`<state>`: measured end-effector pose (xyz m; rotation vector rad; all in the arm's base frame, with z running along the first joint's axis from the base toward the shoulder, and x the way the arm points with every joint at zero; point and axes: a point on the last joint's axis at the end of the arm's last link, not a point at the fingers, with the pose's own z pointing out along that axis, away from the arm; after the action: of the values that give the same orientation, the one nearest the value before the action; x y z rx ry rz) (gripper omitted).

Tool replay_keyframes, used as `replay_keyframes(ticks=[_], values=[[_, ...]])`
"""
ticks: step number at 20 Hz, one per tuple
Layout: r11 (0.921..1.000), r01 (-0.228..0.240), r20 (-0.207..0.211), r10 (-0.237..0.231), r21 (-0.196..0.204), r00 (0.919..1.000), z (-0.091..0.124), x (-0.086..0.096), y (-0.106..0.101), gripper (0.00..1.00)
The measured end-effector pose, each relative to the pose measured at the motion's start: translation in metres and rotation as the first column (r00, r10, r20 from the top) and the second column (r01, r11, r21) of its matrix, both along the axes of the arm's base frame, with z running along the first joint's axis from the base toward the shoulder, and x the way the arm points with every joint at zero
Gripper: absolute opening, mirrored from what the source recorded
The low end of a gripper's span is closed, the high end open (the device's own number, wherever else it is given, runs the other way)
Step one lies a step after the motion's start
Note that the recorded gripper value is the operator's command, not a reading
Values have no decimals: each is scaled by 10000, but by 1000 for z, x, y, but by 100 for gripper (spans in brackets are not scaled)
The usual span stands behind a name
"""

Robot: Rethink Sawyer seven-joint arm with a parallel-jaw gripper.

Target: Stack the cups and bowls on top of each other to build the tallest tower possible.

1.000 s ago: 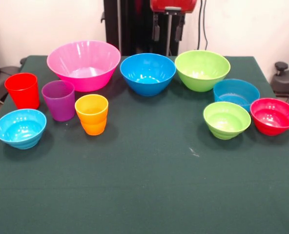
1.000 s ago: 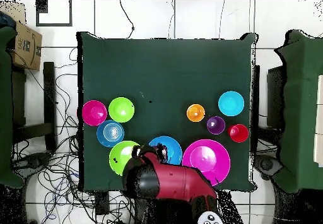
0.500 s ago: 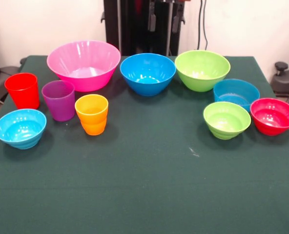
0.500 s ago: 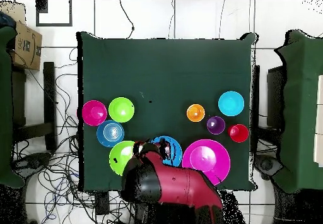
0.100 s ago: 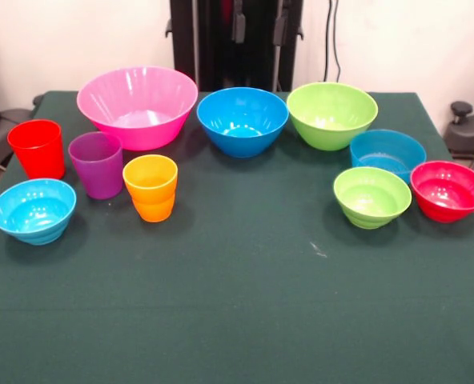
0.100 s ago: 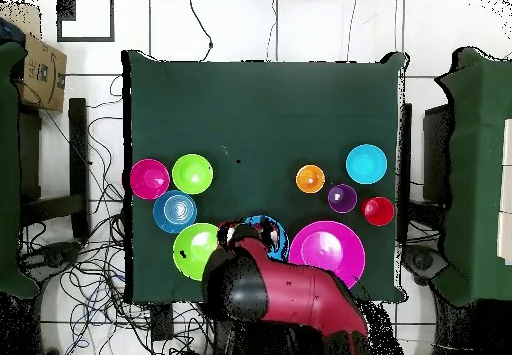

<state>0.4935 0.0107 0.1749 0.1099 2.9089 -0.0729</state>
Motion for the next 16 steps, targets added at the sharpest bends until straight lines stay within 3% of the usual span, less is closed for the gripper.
replay_keyframes(ticks=[5, 16], values=[[9996, 268, -66, -267, 119, 9996, -3, 3, -21, 100], [9997, 44, -64, -42, 258, 10000, -23, 17, -59, 100]])
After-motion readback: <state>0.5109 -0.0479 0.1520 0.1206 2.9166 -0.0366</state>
